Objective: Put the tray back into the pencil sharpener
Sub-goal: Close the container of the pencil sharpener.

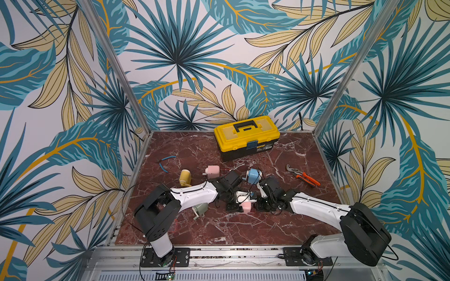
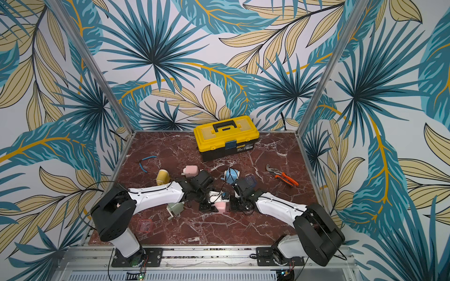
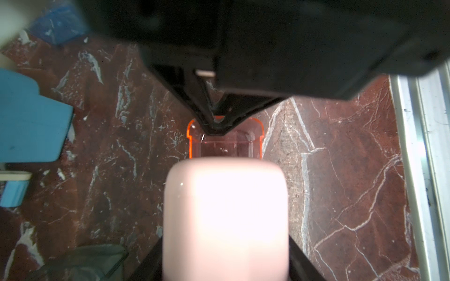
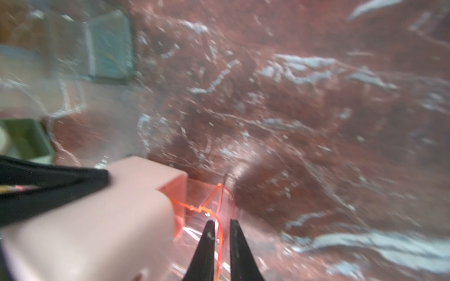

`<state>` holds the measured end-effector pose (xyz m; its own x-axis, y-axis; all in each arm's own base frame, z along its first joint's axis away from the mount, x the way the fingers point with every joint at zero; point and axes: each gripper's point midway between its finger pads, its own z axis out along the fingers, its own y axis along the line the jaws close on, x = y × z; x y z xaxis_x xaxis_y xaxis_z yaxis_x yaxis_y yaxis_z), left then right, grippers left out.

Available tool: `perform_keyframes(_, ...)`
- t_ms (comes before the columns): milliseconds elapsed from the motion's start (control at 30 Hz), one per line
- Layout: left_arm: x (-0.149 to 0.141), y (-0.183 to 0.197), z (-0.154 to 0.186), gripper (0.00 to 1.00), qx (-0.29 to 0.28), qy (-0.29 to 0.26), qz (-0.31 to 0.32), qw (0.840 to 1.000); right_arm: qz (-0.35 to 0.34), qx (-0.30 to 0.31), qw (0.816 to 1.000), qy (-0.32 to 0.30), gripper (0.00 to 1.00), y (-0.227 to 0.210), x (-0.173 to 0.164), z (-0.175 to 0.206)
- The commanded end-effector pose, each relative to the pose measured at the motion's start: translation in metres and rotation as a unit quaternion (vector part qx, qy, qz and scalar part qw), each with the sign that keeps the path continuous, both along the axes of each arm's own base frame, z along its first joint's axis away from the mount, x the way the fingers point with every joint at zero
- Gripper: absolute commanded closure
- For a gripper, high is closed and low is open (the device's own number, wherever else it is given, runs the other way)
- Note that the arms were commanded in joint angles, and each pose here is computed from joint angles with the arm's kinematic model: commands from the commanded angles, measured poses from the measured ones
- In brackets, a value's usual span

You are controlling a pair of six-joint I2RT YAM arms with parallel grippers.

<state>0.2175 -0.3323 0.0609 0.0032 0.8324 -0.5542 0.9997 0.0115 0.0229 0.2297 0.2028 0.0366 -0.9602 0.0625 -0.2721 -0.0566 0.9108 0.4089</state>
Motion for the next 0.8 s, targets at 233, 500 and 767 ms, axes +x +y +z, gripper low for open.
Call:
perform_keyframes(233, 0.01, -0.003, -0.004, 0.58, 0.009, -0.02, 0.0, 1.0, -0.055, 0.017, 0.998, -0.02, 0.66, -0.014, -0.003, 0.011)
perform_keyframes(500, 0.009, -0.005, -0.003, 0.59, 0.004, -0.014, 0.001, 1.0, -0.141, -0.023, 0.989, -0.029, 0.71, -0.056, -0.016, 0.009)
perform_keyframes(767, 0.009, -0.007, -0.003, 0.59, 0.0, -0.013, 0.002, 1.0, -0.088, 0.013, 0.996, 0.025, 0.77, -0.02, -0.013, -0.008)
